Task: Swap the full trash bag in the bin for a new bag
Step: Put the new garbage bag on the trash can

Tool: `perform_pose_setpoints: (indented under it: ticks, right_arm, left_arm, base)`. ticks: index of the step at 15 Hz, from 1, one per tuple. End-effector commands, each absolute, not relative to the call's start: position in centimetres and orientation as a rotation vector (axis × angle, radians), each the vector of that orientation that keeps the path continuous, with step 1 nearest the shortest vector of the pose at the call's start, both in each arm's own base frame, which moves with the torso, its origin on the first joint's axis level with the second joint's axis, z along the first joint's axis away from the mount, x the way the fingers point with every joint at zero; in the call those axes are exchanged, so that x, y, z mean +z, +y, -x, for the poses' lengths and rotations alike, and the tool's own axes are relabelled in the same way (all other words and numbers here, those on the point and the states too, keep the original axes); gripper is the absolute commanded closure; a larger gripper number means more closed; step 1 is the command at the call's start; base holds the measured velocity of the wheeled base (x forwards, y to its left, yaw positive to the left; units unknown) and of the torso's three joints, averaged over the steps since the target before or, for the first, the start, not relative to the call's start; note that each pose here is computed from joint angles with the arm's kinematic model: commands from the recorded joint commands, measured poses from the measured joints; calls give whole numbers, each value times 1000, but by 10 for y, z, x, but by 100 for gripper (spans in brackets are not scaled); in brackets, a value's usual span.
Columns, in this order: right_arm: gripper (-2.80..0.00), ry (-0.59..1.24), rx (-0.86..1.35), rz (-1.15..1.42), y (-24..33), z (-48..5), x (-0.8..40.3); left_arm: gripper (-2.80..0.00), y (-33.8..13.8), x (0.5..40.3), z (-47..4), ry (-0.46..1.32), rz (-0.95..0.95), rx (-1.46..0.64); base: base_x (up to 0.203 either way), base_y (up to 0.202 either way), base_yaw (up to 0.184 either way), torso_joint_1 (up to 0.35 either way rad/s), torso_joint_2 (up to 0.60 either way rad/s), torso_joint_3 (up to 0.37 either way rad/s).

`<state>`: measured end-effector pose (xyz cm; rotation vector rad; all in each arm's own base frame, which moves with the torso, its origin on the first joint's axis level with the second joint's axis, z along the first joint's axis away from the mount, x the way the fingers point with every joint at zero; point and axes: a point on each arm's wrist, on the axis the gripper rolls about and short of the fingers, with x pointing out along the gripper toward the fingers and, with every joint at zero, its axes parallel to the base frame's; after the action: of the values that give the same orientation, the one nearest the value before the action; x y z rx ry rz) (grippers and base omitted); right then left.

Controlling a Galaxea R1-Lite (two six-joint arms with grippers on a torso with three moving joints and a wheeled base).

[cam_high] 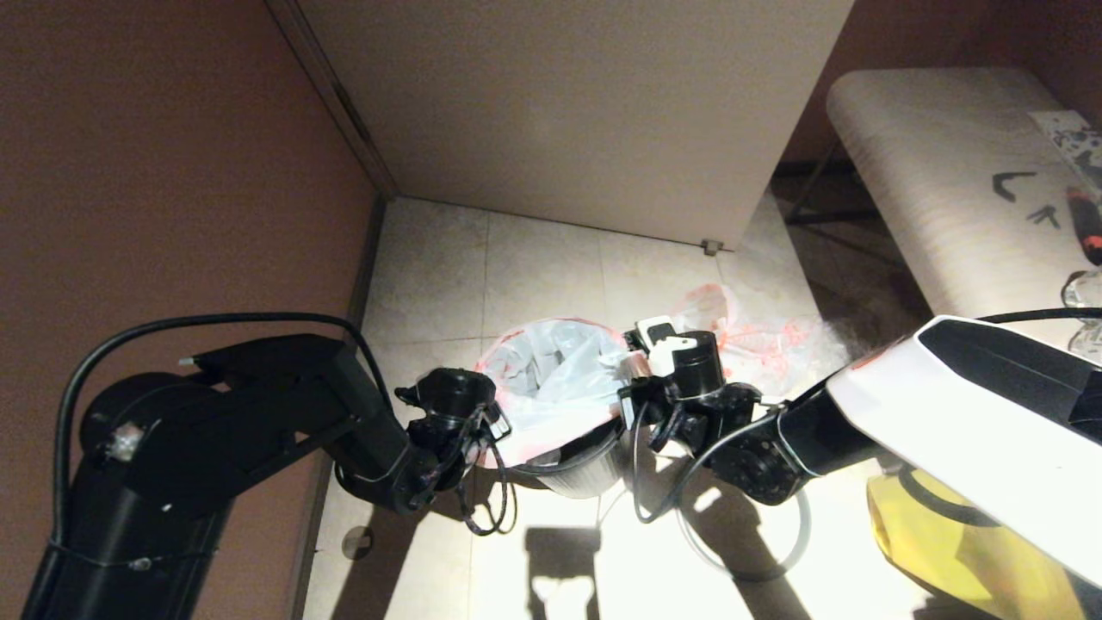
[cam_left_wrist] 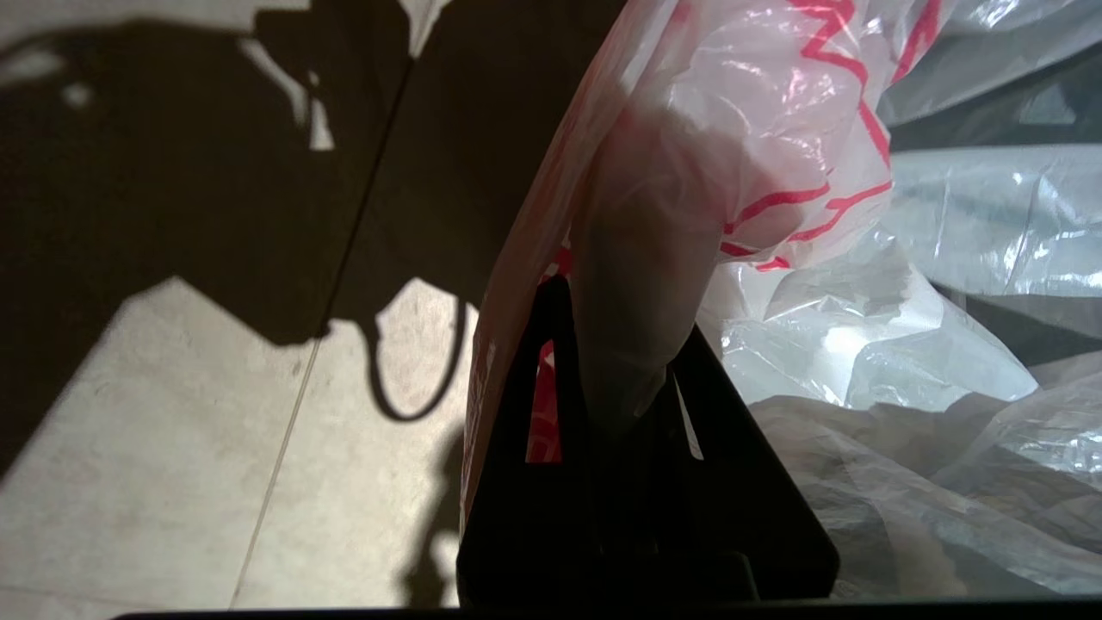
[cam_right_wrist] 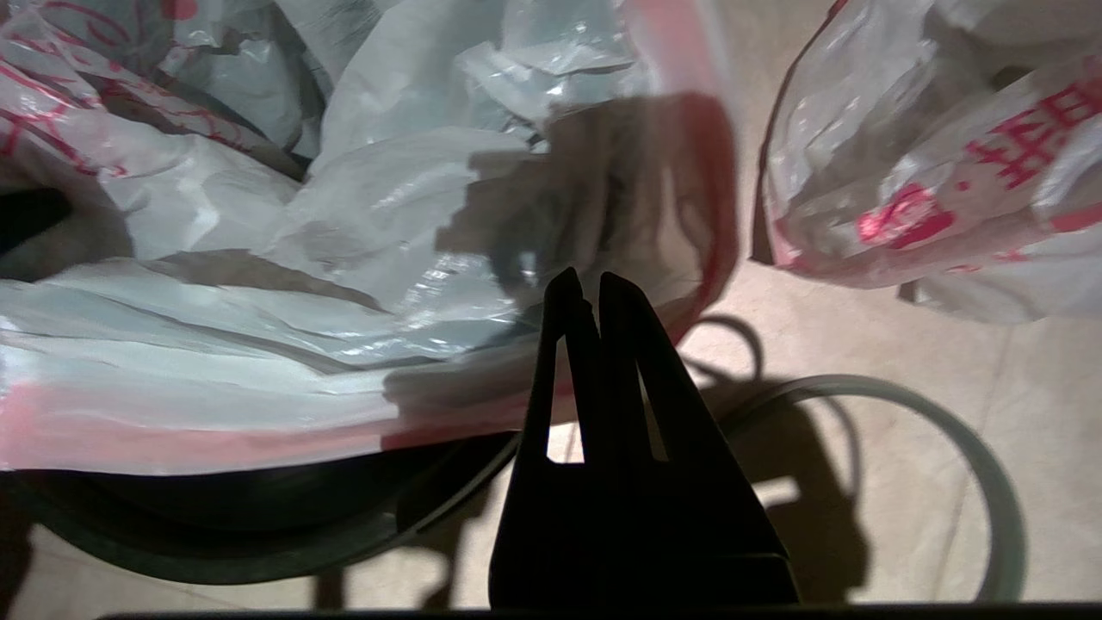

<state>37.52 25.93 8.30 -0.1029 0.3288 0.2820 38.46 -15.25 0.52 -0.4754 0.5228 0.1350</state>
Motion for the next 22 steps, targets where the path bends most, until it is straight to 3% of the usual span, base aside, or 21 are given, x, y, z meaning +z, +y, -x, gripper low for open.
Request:
perform_pose_setpoints:
  ticks: [1, 7, 13, 17, 22]
  right_arm:
    - [0, 352, 288, 76, 272, -380, 83]
    - [0, 433, 285, -17, 285, -373, 87]
    - [0, 384, 294, -88, 264, -341, 141]
    - [0, 427, 314, -73, 272, -332, 126]
    - [0, 500, 341, -66, 306, -336, 79]
  left_arm:
    - [0, -151, 6, -389, 508, 487, 144]
    - [0, -154, 8, -385, 507, 488, 136]
    - [0, -152, 21, -389, 452, 525, 170]
    - [0, -153, 23, -390, 423, 530, 187]
    - [0, -156, 14, -397, 352, 552, 186]
  base:
    - [0, 0, 0, 0, 0, 0]
    - [0, 0, 0, 0, 0, 0]
    - [0, 0, 0, 0, 0, 0]
    - [0, 0, 0, 0, 0, 0]
    - [0, 0, 0, 0, 0, 0]
